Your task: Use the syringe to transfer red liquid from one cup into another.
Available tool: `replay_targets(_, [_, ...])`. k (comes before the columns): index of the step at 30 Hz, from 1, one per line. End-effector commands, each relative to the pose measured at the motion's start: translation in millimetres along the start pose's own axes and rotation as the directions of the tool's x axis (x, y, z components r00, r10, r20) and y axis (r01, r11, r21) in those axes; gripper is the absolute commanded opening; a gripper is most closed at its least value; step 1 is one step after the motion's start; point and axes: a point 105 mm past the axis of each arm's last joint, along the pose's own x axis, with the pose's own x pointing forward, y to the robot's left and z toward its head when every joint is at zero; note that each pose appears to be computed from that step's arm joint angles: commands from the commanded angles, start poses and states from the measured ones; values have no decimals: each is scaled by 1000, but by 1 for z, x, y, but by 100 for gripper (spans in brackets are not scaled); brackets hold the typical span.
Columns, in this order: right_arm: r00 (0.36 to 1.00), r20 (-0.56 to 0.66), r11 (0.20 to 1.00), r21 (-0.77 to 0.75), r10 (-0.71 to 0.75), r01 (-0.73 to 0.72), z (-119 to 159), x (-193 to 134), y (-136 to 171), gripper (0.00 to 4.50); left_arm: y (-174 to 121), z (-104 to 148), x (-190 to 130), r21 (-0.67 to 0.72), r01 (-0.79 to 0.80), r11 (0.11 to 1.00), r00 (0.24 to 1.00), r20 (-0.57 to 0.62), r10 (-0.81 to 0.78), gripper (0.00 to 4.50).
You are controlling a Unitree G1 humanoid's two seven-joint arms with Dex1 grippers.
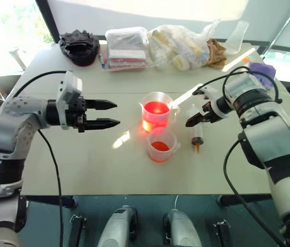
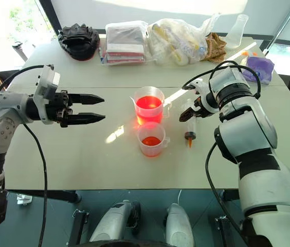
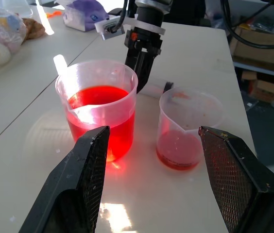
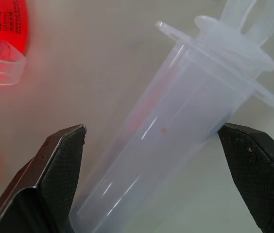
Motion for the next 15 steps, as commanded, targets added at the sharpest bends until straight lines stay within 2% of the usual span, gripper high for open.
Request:
replay_targets(1, [999, -3, 998, -41, -50, 50, 0, 15, 1, 447, -2, 9, -1, 44, -36, 998, 999, 37, 35, 308])
replay_targets(2, [998, -7, 998, -43, -56, 55, -1, 18, 0, 447, -2, 8, -2, 41, -45, 998, 998, 38, 44, 308])
replay_targets(8, [998, 0, 998, 27, -60, 60, -9, 24, -4, 159, -3, 1, -4, 32, -74, 997, 997, 28, 73, 308])
replay_targets(9, [999, 7, 998, 45, -54, 53, -9, 24, -4, 145, -2, 0, -4, 30, -78, 996, 997, 28, 77, 308])
replay_targets(12, [998, 46, 996, 84, -31, 28, -7, 23, -3, 145, 1, 0, -4, 29, -87, 996, 996, 27, 86, 308])
replay_targets(15, [976, 217, 990, 134, 7, -37, 18, 0, -3, 145, 7, 3, -9, 42, -111, 993, 994, 24, 110, 308])
